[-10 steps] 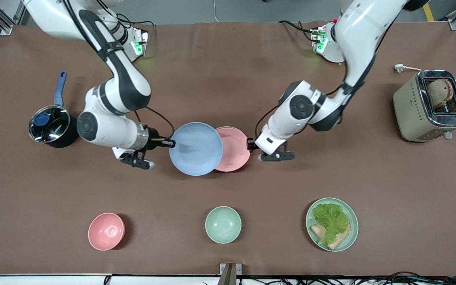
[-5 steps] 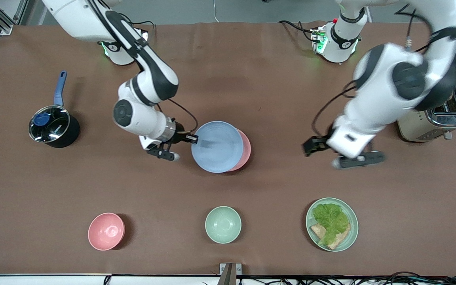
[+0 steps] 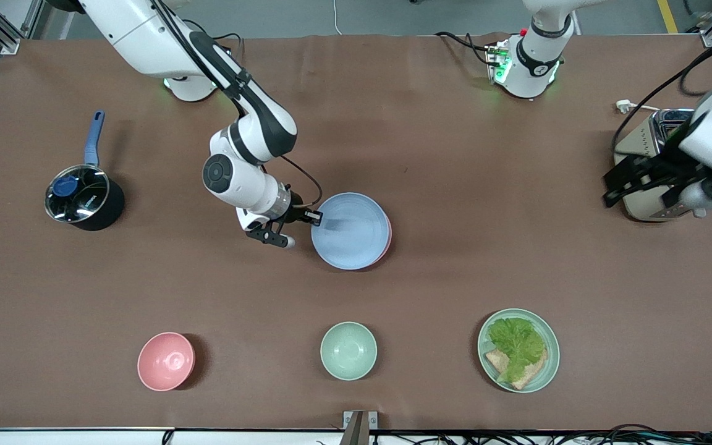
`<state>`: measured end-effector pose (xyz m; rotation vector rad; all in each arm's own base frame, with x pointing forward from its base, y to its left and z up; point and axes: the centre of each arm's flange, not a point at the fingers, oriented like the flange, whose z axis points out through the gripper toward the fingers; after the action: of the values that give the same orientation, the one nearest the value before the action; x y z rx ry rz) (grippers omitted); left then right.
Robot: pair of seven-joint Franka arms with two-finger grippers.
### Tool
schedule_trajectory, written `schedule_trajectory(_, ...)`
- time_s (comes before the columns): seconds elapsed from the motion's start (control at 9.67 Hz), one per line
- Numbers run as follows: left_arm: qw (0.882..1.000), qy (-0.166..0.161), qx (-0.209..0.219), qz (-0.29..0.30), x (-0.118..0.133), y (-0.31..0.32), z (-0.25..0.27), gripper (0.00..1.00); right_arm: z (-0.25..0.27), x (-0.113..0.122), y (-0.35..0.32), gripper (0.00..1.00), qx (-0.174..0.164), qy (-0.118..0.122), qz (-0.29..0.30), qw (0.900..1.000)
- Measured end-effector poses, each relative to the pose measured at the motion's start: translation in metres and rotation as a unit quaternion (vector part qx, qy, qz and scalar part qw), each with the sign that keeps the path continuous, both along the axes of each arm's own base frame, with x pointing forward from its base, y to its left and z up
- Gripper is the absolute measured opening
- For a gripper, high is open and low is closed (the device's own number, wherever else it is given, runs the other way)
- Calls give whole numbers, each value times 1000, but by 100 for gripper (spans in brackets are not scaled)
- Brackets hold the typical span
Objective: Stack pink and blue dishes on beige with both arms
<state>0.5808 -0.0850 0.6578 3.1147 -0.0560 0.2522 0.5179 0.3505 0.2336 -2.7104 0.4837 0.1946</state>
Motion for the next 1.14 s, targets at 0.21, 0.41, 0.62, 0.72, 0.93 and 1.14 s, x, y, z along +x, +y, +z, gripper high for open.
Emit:
schedule_trajectory(0.21,1000,24,15,-3,-27,20,9,100,-5,-6,4,22,-3,5,5,1000)
schedule_trajectory(0.41,999,46,9,12,-50,35,18,100,-5,-6,4,52,-3,4,5,1000)
schedule_trajectory(0.62,998,53,8,19,-62,43,25,100,12,1,3,82,3,-13,1,1000)
schedule_trajectory(0.72,998,54,7,19,-62,43,25,100,35,7,-2,96,3,-21,4,1000)
schedule_trajectory(0.93,998,60,2,17,-64,42,24,100,102,22,-44,100,-51,-33,47,997)
schedule_trajectory(1.14,998,66,2,15,-67,43,24,100,190,34,-111,100,-116,-42,51,991)
